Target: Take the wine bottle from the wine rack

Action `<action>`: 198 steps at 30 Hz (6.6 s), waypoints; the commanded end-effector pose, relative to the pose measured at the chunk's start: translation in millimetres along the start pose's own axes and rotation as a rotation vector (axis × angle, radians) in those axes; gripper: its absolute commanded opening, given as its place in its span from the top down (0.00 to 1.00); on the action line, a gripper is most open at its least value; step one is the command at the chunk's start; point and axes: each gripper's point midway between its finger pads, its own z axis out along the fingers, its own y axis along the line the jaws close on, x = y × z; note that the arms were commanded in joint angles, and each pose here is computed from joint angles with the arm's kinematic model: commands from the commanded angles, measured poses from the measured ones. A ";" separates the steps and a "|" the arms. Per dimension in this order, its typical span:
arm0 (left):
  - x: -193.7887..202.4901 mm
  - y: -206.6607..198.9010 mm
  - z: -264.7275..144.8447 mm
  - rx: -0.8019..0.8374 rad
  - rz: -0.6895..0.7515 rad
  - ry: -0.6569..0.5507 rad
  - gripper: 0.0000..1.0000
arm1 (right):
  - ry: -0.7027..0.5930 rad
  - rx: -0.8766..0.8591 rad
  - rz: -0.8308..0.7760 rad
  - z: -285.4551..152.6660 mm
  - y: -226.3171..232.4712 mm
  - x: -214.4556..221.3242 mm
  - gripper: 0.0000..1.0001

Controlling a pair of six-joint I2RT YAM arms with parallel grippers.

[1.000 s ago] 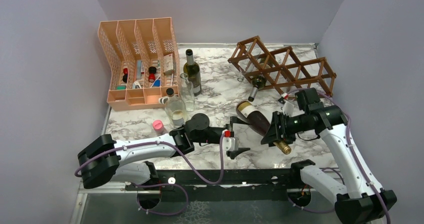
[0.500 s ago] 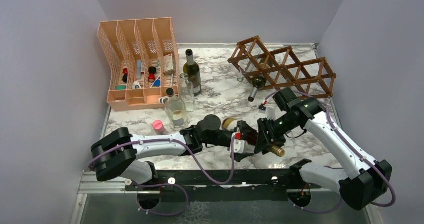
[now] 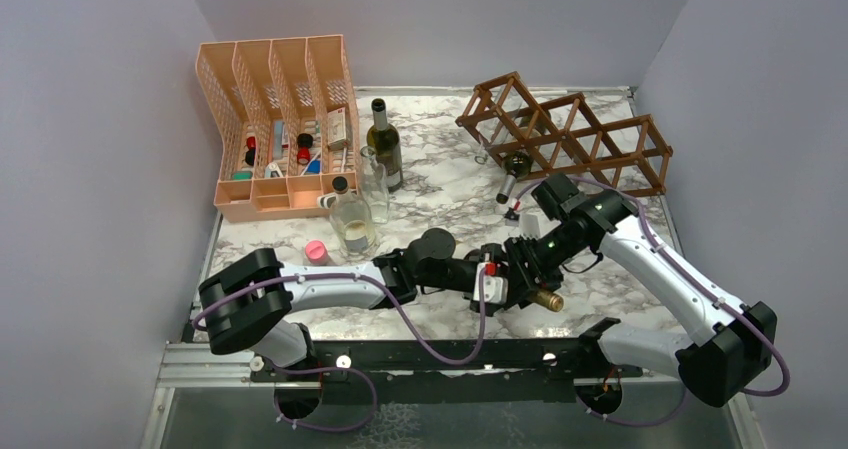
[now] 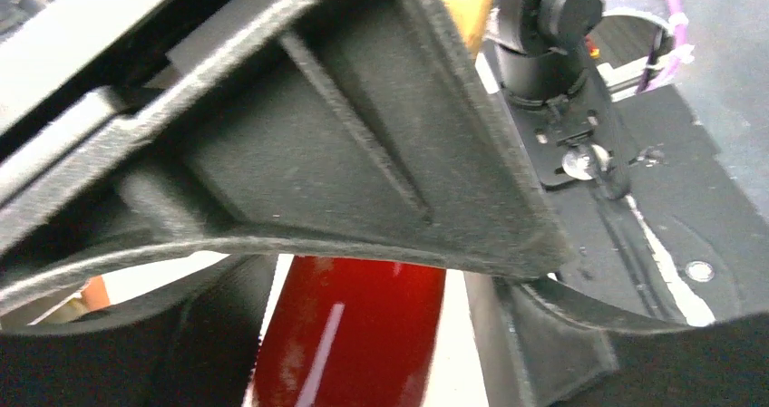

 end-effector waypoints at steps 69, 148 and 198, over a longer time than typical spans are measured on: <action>-25.4 208.0 -248.3 -1.424 -0.150 -0.121 1.00 | -1.045 0.404 -0.082 -189.0 15.2 -41.3 0.00; -104.9 122.4 -219.9 -0.842 0.152 -0.201 0.10 | -1.238 0.533 0.280 -66.8 -75.6 -344.3 0.02; -91.7 121.0 -207.5 -0.800 0.138 -0.172 0.10 | -1.141 0.344 0.118 -67.2 -118.5 -349.3 0.75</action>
